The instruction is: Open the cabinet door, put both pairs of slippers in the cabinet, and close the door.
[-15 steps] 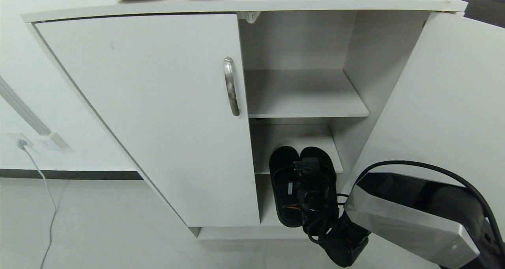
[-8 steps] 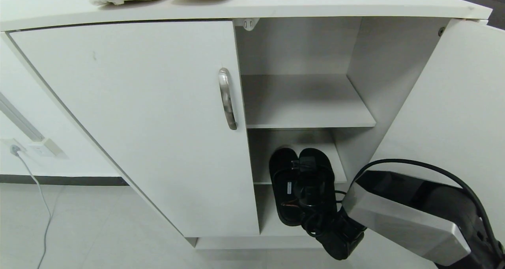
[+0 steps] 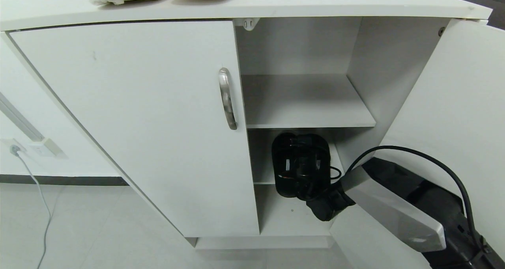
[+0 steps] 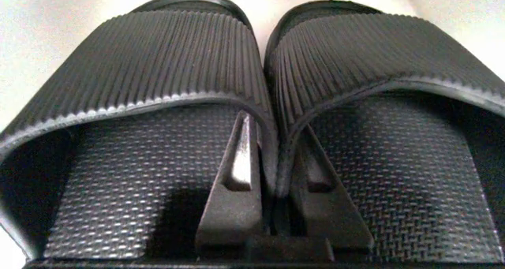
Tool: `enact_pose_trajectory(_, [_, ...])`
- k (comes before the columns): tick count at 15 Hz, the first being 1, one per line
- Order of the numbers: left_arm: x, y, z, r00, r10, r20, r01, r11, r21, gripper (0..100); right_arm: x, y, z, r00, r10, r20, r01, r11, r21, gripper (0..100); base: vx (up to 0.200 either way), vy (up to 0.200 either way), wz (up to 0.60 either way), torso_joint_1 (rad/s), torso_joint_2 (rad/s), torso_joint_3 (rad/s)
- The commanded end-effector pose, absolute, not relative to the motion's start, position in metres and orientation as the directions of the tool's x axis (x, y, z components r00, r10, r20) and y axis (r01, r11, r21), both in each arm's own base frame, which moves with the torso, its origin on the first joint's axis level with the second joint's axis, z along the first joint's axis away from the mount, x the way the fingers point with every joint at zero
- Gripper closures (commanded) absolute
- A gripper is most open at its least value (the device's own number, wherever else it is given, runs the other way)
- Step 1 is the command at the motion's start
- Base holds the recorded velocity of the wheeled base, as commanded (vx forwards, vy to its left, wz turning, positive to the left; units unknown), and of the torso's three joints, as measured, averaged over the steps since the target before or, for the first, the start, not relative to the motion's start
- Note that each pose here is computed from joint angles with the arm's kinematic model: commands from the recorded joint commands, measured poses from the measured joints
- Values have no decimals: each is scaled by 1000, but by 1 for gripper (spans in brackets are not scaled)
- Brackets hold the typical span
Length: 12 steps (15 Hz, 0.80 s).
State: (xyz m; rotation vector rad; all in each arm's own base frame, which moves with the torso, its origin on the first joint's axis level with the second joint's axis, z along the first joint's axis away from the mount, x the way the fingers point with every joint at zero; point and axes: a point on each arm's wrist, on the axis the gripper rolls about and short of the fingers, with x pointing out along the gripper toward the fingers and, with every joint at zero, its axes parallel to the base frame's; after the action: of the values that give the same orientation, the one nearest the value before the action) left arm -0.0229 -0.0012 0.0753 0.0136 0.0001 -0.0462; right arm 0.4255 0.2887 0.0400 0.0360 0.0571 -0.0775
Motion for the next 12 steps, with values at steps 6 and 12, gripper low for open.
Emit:
enact_pose_trajectory(6, [-23, -1, 75, 999, -46, -2, 46, 999, 14, 100, 451, 289, 57, 996, -82, -41, 84, 995, 50, 100, 0, 0, 0, 0, 0, 0])
enact_pose_trajectory(12, [-23, -1, 75, 999, -46, -2, 46, 999, 14, 100, 455, 289, 45, 995, -87, -51, 89, 995, 41, 0, 0, 0, 0, 0, 0, 0])
